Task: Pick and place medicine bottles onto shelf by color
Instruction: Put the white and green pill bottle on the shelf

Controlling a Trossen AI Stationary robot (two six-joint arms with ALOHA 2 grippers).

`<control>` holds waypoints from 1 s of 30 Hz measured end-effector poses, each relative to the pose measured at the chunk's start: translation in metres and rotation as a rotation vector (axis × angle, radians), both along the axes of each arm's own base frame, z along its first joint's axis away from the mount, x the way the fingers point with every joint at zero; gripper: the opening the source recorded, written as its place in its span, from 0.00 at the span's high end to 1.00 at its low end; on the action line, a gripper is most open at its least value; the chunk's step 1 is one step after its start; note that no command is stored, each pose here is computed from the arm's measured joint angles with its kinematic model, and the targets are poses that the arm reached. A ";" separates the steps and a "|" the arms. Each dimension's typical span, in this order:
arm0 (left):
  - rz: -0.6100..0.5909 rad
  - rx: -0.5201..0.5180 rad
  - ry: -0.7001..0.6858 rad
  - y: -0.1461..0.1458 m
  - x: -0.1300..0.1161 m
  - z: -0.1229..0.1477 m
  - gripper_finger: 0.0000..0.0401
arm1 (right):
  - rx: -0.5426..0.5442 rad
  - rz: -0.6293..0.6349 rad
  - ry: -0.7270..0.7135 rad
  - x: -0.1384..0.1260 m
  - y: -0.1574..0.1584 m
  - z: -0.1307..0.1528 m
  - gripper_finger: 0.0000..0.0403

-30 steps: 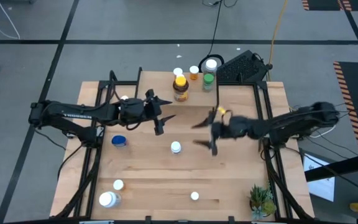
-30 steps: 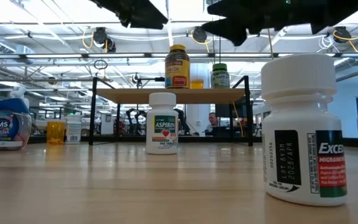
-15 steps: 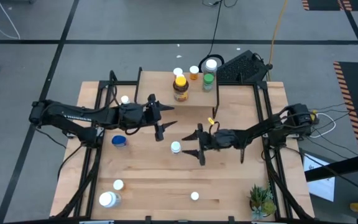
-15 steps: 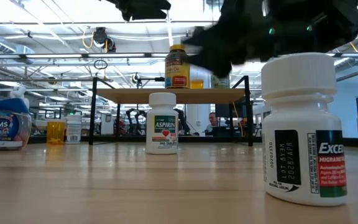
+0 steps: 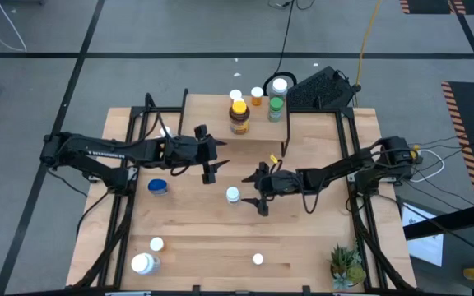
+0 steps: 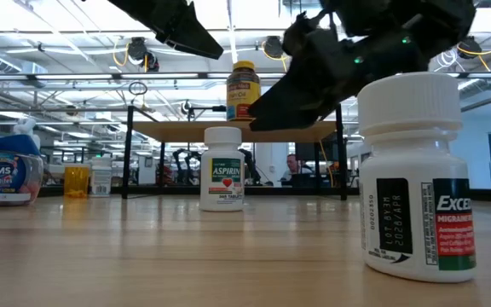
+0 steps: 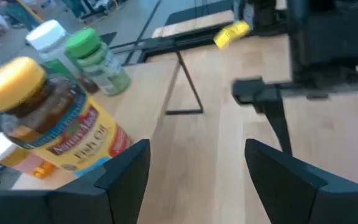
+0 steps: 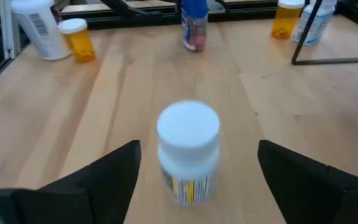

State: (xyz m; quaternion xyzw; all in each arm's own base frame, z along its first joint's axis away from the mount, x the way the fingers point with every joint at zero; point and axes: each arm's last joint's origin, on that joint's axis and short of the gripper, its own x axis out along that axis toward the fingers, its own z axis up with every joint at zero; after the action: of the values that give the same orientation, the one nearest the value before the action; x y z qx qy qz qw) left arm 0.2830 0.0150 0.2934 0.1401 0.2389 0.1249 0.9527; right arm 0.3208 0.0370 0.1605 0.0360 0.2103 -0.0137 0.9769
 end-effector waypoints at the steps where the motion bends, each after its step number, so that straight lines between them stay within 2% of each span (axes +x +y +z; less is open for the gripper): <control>1: 0.002 0.001 -0.008 0.001 0.000 0.001 0.34 | -0.004 0.000 -0.003 0.004 0.000 0.000 0.19; 7: 0.023 -0.005 -0.006 0.006 0.000 0.000 0.34 | -0.063 0.020 0.017 0.032 0.001 -0.009 0.17; 12: 0.031 -0.019 -0.002 0.006 -0.001 0.000 0.34 | -0.040 0.062 0.028 0.037 0.003 -0.011 0.20; 17: 0.030 -0.019 0.006 0.006 -0.001 -0.001 0.34 | -0.038 0.063 0.039 0.036 0.003 -0.012 0.31; 24: 0.031 -0.020 0.006 0.006 -0.001 -0.001 0.34 | -0.031 0.036 0.049 0.035 -0.005 -0.010 0.54; 30: 0.033 -0.022 0.013 0.006 -0.001 -0.002 0.34 | -0.052 0.041 0.065 0.020 -0.006 0.021 0.55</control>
State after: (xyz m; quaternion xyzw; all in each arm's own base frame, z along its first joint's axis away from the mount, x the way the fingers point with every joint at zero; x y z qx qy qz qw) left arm 0.2817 0.0211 0.2917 0.1263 0.2486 0.1372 0.9505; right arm 0.3411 0.0307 0.1820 0.0056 0.2420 -0.0002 0.9703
